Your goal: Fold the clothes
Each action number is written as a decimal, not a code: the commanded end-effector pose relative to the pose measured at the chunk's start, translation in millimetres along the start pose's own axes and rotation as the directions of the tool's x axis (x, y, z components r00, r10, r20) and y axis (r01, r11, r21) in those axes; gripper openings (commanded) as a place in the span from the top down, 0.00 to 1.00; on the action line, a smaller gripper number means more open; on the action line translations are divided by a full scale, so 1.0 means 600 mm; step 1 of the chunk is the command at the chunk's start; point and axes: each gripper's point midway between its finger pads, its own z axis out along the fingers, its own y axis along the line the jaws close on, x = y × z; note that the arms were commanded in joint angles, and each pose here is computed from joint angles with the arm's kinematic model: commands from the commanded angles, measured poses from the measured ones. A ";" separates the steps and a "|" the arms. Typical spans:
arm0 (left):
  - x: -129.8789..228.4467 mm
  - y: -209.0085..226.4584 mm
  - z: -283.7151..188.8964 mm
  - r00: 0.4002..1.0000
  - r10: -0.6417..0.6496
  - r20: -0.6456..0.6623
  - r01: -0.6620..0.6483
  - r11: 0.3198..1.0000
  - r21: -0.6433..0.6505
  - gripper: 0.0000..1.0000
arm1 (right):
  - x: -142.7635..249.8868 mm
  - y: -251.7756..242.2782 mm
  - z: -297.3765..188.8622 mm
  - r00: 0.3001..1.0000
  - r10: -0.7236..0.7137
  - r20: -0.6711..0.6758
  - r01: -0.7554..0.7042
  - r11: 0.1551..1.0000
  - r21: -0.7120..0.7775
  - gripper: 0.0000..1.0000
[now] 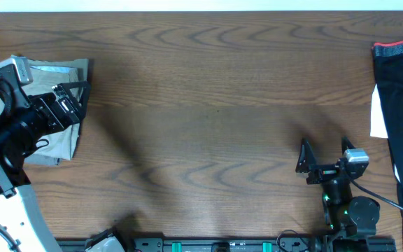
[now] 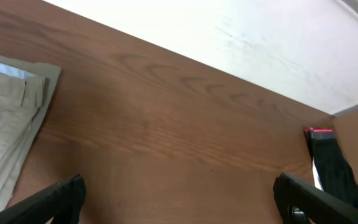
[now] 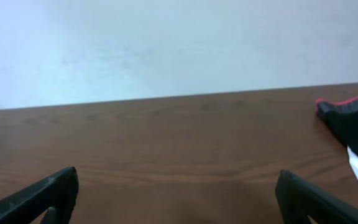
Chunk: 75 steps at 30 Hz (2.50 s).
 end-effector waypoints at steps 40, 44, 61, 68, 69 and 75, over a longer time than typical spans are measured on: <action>-0.003 -0.006 -0.001 1.000 0.025 0.004 -0.025 1.000 0.013 0.02 | 0.004 -0.026 0.002 0.998 -0.062 0.025 0.059 0.995 0.081 0.01; -0.003 -0.006 -0.001 1.000 0.025 0.004 -0.025 1.000 0.013 0.02 | 0.030 -0.030 0.002 0.998 -0.054 -0.038 0.057 0.995 0.084 0.01; -0.003 -0.006 -0.001 1.000 0.025 0.004 -0.025 1.000 0.013 0.02 | 0.029 -0.029 0.002 0.998 -0.055 -0.036 0.057 0.995 0.084 0.01; -0.003 -0.006 -0.001 1.000 0.025 0.004 -0.025 1.000 0.013 0.02 | 0.029 -0.029 0.002 0.998 -0.055 -0.036 0.057 0.995 0.084 0.01; -0.003 -0.006 -0.001 1.000 0.025 0.004 -0.025 1.000 0.013 0.02 | 0.029 -0.029 0.002 0.998 -0.055 -0.036 0.057 0.995 0.084 0.01; -0.003 -0.006 -0.001 1.000 0.025 0.004 -0.025 1.000 0.013 0.02 | 0.029 -0.029 0.002 0.998 -0.055 -0.036 0.057 0.995 0.084 0.01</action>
